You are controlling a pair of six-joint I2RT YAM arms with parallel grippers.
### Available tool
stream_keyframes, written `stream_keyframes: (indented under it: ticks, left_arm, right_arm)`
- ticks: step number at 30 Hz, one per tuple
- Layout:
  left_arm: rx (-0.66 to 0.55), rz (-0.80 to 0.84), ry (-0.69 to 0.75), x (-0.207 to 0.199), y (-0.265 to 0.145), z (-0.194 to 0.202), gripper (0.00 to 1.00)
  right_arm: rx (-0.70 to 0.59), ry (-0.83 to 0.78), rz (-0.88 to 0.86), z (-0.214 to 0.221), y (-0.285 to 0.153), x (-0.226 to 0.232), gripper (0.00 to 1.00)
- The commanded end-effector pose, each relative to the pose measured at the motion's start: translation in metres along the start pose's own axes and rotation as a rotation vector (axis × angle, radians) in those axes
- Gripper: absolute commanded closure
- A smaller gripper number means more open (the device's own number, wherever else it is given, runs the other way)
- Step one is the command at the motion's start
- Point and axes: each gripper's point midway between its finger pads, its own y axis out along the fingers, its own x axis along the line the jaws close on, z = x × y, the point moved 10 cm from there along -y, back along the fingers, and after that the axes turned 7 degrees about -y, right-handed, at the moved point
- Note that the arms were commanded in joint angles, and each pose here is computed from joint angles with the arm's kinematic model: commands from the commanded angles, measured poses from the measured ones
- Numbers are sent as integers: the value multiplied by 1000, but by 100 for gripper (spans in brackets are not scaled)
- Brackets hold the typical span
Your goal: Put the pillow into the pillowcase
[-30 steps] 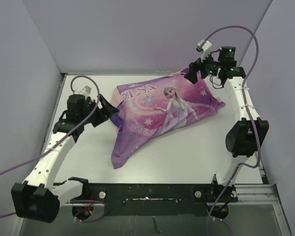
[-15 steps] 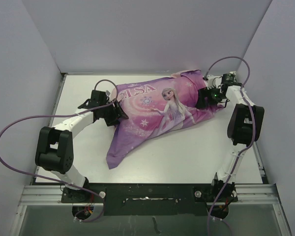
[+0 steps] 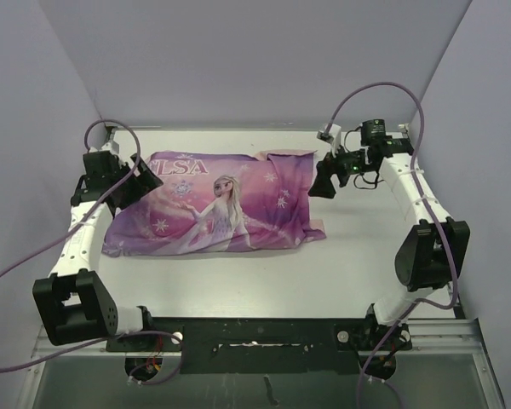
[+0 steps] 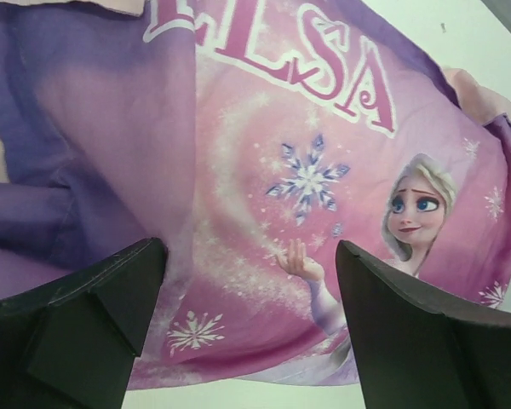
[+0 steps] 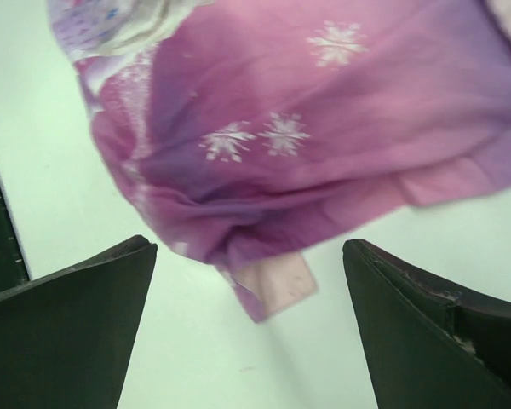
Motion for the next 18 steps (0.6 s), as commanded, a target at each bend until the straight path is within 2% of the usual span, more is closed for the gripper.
stream_keyframes:
  ticks: [1, 4, 8, 11, 14, 16, 18]
  left_arm:
    - [68, -34, 74, 24, -9, 5, 19]
    - [54, -81, 124, 34, -9, -2, 17]
    - [104, -115, 155, 49, 0, -16, 14]
    - [156, -112, 147, 46, 1, -26, 14]
    - [70, -57, 232, 23, -23, -33, 14]
    - [-42, -72, 310, 7, -52, -41, 12]
    - [-152, -9, 322, -5, -81, -45, 3]
  right_arm:
    - [52, -114, 186, -10, -26, -8, 2]
    - [131, -152, 308, -1, -35, -17, 2]
    - [103, -103, 325, 0, -53, -20, 2]
    - [115, -166, 426, -9, -67, -11, 2]
    - [89, -121, 523, -19, -85, -6, 2]
    - [52, -55, 597, -29, -104, -2, 2]
    - [-22, -30, 622, -38, -124, 6, 2]
